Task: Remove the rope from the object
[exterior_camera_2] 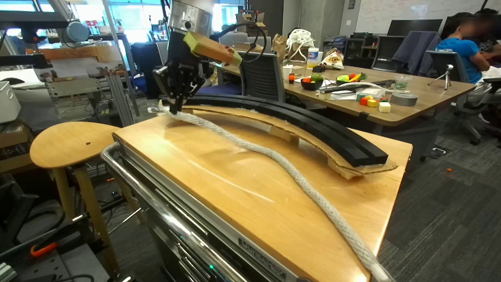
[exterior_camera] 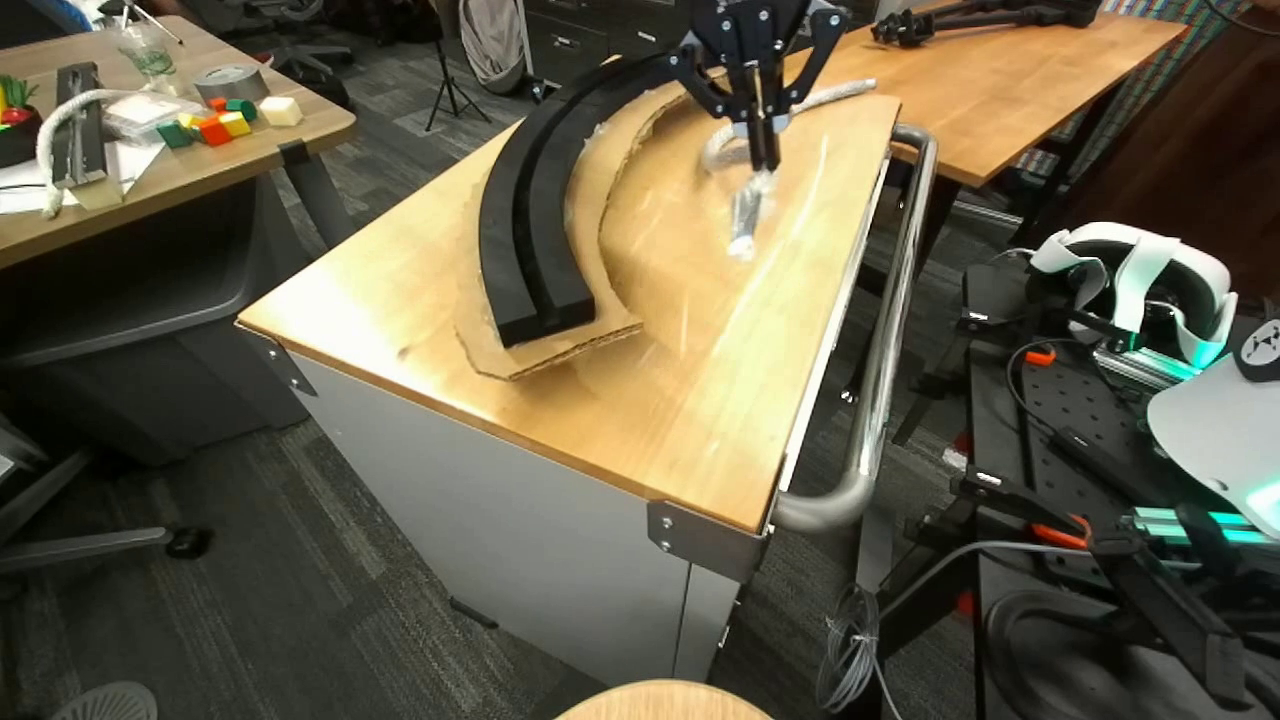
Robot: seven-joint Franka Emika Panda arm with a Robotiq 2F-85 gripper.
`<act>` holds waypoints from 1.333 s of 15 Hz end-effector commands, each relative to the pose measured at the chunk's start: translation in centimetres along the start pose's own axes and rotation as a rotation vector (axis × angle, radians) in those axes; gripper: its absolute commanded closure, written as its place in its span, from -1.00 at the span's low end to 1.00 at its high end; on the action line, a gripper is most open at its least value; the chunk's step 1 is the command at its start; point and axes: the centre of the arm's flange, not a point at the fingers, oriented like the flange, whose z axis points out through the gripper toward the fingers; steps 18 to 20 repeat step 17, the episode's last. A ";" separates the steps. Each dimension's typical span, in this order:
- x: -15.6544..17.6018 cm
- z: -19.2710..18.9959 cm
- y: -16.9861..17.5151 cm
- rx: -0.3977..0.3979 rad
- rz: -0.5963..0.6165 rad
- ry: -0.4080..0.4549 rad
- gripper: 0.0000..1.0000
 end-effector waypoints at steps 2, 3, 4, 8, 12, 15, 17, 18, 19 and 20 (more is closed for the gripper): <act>-3.8 1.9 -1.9 -0.022 -0.045 -0.104 0.97; -4.2 2.2 -2.0 -0.036 -0.052 -0.110 0.37; -4.6 2.3 -2.3 -0.052 -0.061 -0.112 0.34; -3.8 -2.2 -5.2 -0.158 -0.134 -0.077 -0.24; -3.4 -9.4 -9.6 -0.320 -0.188 0.007 -0.86; -3.7 -10.2 -8.5 -0.337 -0.161 -0.011 -0.80; -4.1 -11.6 -10.4 -0.376 -0.165 -0.005 -1.00; -4.1 -11.6 -10.4 -0.376 -0.165 -0.005 -1.00; -4.1 -11.6 -10.4 -0.376 -0.165 -0.005 -1.00; -4.1 -11.6 -10.4 -0.376 -0.165 -0.005 -1.00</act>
